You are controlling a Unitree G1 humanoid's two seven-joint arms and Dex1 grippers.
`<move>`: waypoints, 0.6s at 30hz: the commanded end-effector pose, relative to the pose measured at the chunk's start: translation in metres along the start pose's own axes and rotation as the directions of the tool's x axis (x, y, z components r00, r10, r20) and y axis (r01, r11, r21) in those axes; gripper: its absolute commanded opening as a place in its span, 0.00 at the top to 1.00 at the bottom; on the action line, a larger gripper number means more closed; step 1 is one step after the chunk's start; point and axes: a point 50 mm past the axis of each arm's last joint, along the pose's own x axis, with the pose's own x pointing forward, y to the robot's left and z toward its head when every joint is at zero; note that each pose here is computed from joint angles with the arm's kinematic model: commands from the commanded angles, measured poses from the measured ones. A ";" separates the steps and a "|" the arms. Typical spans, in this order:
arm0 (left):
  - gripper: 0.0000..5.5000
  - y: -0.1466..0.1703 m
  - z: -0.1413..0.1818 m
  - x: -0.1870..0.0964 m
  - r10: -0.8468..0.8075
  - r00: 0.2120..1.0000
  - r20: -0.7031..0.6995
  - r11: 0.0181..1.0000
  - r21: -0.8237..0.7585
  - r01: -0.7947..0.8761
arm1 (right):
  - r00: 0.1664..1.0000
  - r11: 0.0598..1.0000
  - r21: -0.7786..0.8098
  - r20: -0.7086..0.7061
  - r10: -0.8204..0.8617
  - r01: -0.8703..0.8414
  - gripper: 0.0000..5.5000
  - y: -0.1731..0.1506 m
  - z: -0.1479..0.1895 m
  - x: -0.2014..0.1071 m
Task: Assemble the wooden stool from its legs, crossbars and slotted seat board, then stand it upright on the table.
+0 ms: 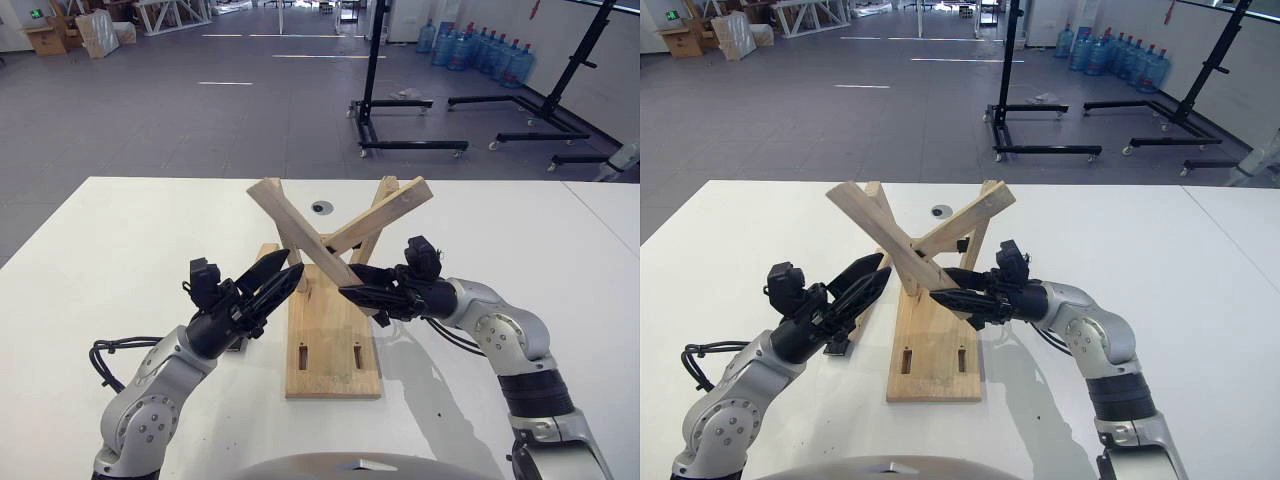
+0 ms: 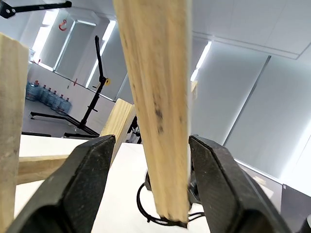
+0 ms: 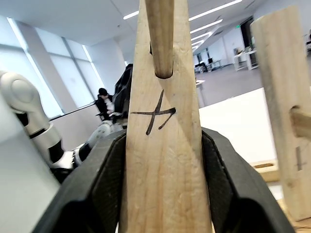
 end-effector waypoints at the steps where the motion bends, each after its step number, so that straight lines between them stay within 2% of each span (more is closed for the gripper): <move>1: 0.49 0.000 -0.006 0.010 -0.005 1.000 0.021 1.000 -0.009 0.005 | 0.997 0.998 0.002 -0.056 0.062 -0.062 0.63 -0.003 0.002 0.007; 7: 0.49 -0.006 -0.004 0.009 -0.070 0.994 0.079 0.994 -0.083 0.077 | 0.996 0.997 0.035 -0.045 0.075 -0.073 0.63 -0.009 -0.004 0.010; 11: 0.49 -0.004 -0.008 0.000 -0.059 0.997 0.047 0.995 -0.078 0.063 | 0.997 0.997 0.036 -0.039 0.073 -0.071 0.63 -0.009 -0.001 0.005; 18: 0.49 -0.004 -0.001 0.001 -0.111 0.993 0.035 0.991 -0.069 0.113 | 0.991 0.992 0.062 -0.064 0.114 -0.110 0.63 -0.003 -0.004 0.006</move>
